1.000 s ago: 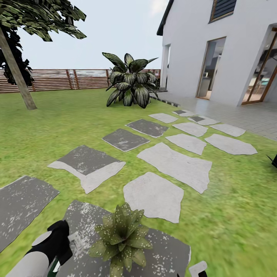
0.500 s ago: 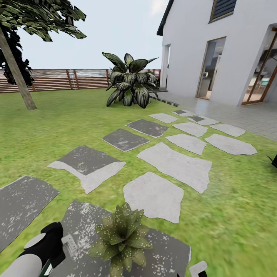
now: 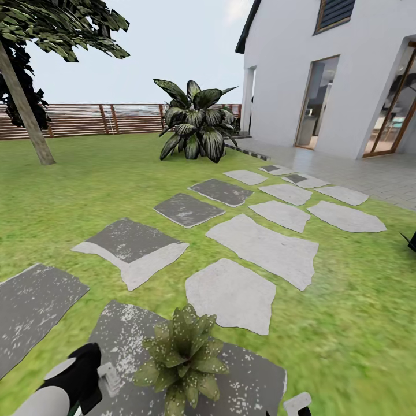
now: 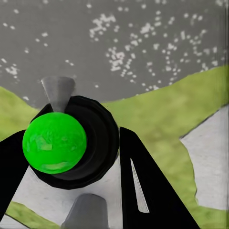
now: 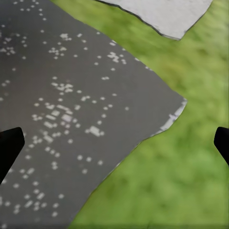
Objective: Pick up the pesticide atomizer in the garden and spray insectifuge to fully cover both potted plants in the garden.
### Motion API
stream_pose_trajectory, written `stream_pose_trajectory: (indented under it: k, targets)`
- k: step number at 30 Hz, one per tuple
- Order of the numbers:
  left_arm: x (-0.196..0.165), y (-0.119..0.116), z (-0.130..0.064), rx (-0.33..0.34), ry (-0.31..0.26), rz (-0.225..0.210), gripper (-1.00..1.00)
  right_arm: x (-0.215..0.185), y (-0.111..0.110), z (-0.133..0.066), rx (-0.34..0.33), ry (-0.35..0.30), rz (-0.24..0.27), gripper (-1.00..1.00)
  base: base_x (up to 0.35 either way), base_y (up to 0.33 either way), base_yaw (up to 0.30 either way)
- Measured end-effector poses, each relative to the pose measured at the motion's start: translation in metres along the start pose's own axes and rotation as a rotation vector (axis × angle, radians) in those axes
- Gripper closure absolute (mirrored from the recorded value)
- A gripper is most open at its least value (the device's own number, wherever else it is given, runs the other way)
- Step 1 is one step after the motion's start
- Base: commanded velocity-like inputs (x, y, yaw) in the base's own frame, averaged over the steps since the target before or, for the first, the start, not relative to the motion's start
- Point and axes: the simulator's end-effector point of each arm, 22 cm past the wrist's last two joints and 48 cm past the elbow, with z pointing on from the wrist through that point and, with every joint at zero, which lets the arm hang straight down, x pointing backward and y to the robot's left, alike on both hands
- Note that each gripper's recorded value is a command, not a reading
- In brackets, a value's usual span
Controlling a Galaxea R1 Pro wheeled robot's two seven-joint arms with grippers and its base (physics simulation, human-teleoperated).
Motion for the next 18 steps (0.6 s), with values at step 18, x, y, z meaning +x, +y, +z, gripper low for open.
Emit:
stream_pose_trajectory:
  k: [18]
  targets:
    - [-0.022,-0.008,-0.006,0.046,-0.083,-0.066,1.0,-0.001,-0.001,0.0,0.004,-0.002,0.001,-1.0,-0.132,-0.182,0.063]
